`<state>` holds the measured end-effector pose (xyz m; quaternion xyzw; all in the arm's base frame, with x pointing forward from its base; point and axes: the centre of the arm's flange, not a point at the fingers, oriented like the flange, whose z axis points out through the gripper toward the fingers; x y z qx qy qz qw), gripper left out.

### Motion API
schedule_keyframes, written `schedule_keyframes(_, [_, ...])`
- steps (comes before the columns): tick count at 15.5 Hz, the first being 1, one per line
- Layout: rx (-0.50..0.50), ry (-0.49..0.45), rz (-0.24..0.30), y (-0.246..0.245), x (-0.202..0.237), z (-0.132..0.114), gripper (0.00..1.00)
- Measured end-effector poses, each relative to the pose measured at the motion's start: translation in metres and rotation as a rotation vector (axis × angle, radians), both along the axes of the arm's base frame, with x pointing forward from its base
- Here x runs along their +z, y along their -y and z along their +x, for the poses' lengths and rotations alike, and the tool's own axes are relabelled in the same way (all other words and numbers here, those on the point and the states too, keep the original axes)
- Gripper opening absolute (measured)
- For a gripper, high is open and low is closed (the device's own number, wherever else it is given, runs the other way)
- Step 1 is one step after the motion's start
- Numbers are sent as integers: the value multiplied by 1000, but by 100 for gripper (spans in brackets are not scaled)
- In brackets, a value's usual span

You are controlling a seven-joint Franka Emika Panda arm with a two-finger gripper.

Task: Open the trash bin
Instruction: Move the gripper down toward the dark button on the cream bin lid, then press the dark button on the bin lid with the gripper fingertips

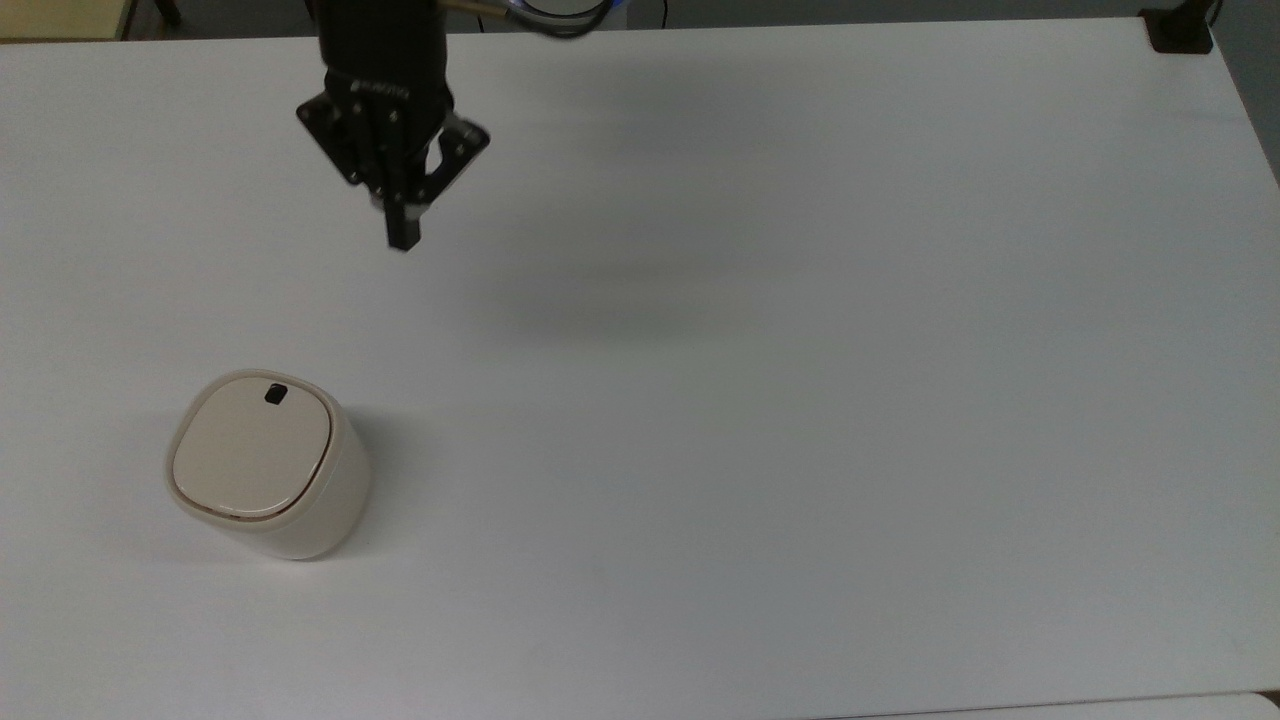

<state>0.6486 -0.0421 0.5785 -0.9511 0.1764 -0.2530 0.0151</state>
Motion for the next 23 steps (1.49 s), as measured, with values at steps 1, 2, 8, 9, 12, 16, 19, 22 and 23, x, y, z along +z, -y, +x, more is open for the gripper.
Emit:
schedule_keyframes(1, [-25, 27, -3, 8, -8, 7, 1])
schedule_keyframes(2, [-46, 55, -7, 17, -17, 14, 1])
schedule_keyframes(8, [-104, 129, -46, 67, -75, 41, 1])
schedule_keyframes(9, [-105, 121, -62, 72, -83, 43, 1])
schedule_keyframes(12, [-98, 93, -101, 80, -104, 47, 1])
schedule_keyframes(16, [-79, 51, -133, 80, -130, 51, 1])
schedule_keyframes(19, [-77, 30, -140, 83, -147, 54, 1])
schedule_keyframes(22, [-78, 50, -142, 88, -156, 56, 1])
schedule_keyframes(23, [-75, 53, -146, 88, -157, 57, 1])
